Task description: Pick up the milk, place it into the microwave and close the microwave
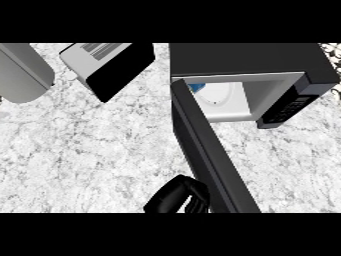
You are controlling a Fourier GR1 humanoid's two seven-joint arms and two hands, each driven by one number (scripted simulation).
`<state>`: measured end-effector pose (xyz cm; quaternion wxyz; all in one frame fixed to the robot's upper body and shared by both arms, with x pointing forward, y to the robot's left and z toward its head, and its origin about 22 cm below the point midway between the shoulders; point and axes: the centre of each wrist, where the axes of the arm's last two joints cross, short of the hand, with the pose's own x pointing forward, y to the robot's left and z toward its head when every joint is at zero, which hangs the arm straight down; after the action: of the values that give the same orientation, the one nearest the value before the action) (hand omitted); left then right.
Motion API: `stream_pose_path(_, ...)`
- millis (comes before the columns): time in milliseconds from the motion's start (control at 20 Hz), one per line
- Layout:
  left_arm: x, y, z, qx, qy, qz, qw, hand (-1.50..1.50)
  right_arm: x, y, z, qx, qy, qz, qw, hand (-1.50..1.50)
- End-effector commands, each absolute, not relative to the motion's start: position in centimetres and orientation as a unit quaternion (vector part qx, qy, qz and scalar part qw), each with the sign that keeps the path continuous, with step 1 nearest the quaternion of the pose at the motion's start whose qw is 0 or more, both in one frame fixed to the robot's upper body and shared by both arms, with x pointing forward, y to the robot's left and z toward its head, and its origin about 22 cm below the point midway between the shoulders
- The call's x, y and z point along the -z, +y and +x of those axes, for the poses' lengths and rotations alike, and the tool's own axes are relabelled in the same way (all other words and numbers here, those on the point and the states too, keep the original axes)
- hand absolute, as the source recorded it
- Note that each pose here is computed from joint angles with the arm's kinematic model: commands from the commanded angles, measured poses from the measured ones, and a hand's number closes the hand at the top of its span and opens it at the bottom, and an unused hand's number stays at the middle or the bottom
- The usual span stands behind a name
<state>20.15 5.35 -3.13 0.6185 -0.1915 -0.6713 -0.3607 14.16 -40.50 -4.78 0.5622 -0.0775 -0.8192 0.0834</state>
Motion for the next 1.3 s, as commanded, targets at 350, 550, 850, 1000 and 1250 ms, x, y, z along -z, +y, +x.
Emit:
stream_pose_path(350, 4.8, 1.2, 20.3, 0.385, -0.653, -0.171, 0.63, 1.5, -0.1, -41.4, 14.6, -0.098, -0.856, 0.012, 0.508, -1.5)
stream_pose_path(550, 4.5, 1.0, 20.8, 0.348, -0.68, -0.134, 0.631, 1.5, -3.0, -42.1, 15.4, -0.129, -0.874, -0.008, 0.469, -1.5)
stream_pose_path(850, 3.2, 0.6, 22.3, 0.283, -0.711, -0.12, 0.633, 1.5, -4.6, -40.4, 17.0, -0.132, -0.876, 0.04, 0.461, -1.5)
stream_pose_path(1000, 1.8, 0.3, 23.3, 0.243, -0.743, -0.112, 0.613, 1.5, -5.1, -40.4, 17.0, -0.142, -0.871, 0.049, 0.467, -1.5)
stream_pose_path(1250, -0.1, 0.2, 25.1, 0.18, -0.767, -0.113, 0.605, 1.5, -6.9, -40.1, 17.9, -0.153, -0.873, 0.068, 0.458, -1.5)
